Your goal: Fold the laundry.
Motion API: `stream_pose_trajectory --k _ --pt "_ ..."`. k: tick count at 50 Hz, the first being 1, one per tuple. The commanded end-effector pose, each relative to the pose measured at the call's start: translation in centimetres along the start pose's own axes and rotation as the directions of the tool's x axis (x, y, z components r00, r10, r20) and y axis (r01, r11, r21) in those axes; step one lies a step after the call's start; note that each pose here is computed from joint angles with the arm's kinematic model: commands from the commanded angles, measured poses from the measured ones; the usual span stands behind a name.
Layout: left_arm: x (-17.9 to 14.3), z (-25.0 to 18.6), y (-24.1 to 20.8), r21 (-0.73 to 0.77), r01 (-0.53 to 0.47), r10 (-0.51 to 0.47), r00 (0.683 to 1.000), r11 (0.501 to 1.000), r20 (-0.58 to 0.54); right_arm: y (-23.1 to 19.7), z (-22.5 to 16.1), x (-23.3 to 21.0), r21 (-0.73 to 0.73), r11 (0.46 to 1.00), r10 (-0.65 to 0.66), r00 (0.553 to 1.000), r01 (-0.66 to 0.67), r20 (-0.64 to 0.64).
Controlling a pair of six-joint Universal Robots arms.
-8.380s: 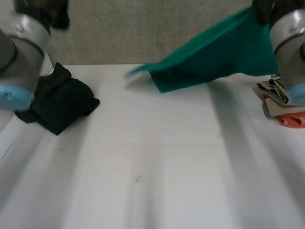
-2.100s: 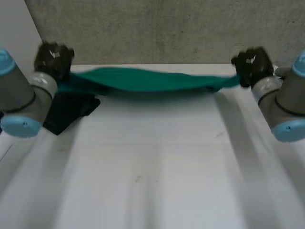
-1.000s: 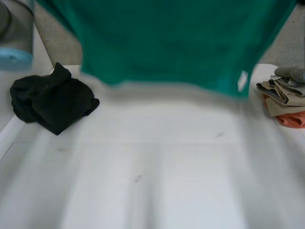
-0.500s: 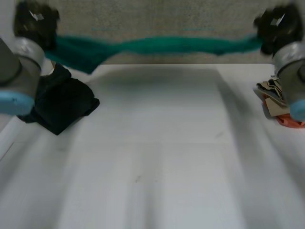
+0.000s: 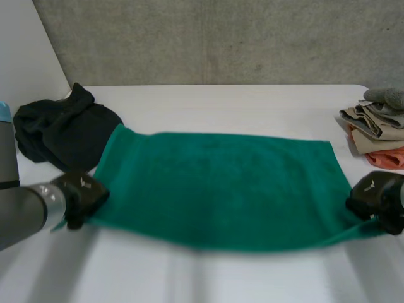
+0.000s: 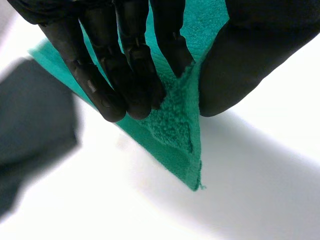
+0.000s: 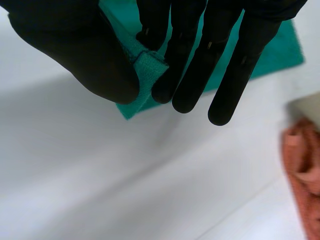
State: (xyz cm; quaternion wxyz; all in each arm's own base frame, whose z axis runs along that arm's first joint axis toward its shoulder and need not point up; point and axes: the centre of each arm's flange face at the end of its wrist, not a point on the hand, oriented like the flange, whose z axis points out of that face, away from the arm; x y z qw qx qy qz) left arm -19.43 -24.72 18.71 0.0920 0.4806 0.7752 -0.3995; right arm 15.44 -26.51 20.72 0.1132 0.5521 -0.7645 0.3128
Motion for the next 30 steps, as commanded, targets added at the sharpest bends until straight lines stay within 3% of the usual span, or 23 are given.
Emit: stream_pose_trajectory --k 1,6,14,19,30 --pt "2.4 -3.1 0.4 -0.133 0.026 -0.045 0.989 0.991 -0.142 0.9 -0.7 -0.7 0.033 0.995 -0.099 0.991 0.097 0.087" --pt "1.8 -2.0 -1.1 -0.055 0.017 -0.021 0.996 0.998 -0.083 0.8 1.3 0.5 0.013 0.998 -0.063 0.997 0.063 0.041" --pt "-1.8 3.1 -5.4 0.138 -0.016 -0.004 0.989 0.99 0.149 -1.1 6.2 3.8 0.105 0.992 0.088 0.977 -0.068 -0.195" --pt "-3.7 7.5 -7.9 0.229 -0.046 -0.022 0.959 0.972 0.283 -2.8 9.2 5.4 0.204 0.975 0.158 0.93 -0.092 -0.333" --pt "-5.0 13.4 -10.6 0.263 -0.092 -0.028 0.907 0.961 0.42 -5.9 13.5 8.2 0.389 0.921 0.224 0.812 0.004 -0.539"
